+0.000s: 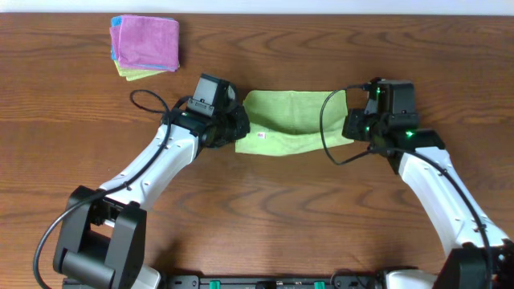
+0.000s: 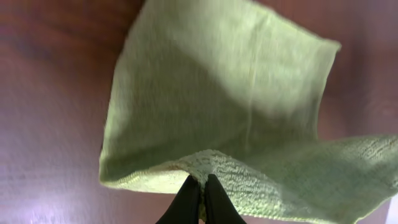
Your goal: Fold the cloth
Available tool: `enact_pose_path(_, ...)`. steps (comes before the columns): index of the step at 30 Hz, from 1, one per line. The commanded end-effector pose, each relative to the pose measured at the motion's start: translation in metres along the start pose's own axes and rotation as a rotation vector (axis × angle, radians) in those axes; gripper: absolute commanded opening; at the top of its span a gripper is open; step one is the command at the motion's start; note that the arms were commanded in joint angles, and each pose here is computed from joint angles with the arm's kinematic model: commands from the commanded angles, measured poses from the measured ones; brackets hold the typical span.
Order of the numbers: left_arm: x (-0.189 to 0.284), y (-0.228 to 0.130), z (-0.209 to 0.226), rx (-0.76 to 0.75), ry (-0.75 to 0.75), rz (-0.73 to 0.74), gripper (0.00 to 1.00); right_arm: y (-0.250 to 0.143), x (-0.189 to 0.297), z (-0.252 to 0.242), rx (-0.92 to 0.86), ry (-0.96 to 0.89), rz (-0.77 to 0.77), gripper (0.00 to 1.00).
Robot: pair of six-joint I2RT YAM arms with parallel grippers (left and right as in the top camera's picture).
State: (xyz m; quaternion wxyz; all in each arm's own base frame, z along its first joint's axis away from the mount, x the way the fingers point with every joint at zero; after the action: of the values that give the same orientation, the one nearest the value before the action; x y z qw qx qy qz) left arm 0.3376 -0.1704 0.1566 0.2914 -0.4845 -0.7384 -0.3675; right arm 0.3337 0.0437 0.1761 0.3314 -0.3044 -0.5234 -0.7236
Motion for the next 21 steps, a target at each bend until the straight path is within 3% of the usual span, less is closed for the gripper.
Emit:
enact_pose_path(1,0.000,0.011,0.002,0.022,0.031,-0.086,0.06,0.001,-0.010,-0.002,-0.012,-0.035,-0.010,0.01)
enact_pose_path(21,-0.043,0.046,0.009,0.047,0.015,-0.293,0.06,0.031,-0.059,-0.003,-0.022,-0.030,-0.209,0.01)
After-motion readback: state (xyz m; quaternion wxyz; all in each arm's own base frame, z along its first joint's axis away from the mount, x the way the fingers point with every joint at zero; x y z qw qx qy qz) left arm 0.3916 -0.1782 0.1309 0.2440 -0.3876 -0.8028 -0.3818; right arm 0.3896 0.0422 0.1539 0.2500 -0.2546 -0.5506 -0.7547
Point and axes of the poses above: each gripper's point midway between its finger pads, its own x axis back along the fingers, its own z axis along the line the jaws close on, y = z × x, the point moved 8 cm from there along x, back along the fingers, and after that the axes turned 2 degrees about -x, right-handed, at the moved point
